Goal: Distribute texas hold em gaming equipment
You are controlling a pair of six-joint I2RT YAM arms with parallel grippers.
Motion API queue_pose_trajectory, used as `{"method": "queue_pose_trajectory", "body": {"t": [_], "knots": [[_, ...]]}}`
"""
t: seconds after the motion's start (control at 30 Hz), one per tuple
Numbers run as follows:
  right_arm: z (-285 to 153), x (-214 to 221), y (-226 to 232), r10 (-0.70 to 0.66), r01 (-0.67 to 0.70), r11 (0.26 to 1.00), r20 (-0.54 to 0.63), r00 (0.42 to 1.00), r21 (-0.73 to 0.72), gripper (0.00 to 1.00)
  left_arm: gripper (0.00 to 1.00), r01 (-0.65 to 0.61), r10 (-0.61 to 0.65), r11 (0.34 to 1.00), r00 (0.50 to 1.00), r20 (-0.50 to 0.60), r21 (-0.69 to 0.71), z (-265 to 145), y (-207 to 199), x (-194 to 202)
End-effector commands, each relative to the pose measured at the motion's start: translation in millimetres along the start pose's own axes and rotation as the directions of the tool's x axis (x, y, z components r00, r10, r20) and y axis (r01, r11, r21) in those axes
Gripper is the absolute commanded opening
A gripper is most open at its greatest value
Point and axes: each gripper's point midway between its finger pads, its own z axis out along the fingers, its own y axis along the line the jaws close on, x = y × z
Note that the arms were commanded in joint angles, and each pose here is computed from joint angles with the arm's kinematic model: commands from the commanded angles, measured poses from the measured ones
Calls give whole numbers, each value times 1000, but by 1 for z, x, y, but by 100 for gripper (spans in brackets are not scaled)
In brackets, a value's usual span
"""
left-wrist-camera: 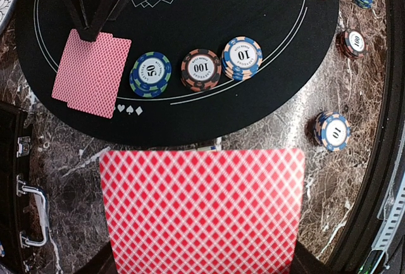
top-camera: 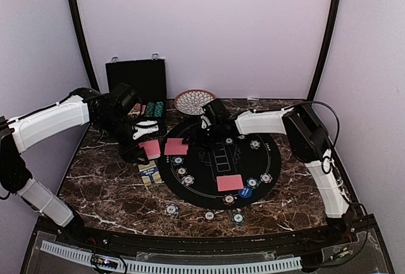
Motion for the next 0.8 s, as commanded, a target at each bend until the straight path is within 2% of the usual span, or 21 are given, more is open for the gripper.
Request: {"method": "queue_pose_trajectory", "body": {"t": [0.0, 0.27, 0.5, 0.77], "knots": [[-1, 2, 8, -20, 20, 1000, -6, 1000, -18, 57, 0, -7, 6, 1000, 999, 37, 6, -14, -5, -8], [20, 15, 16, -19, 16, 998, -56, 998, -63, 57, 0, -6, 6, 1000, 999, 37, 6, -13, -5, -9], [24, 17, 21, -32, 28, 997, -54, 998, -73, 56, 0, -7, 7, 1000, 999, 34, 4, -13, -4, -8], [3, 10, 34, -90, 88, 994, -32, 995, -67, 57, 0, -9, 9, 1000, 999, 32, 2, -14, -5, -7]]}}
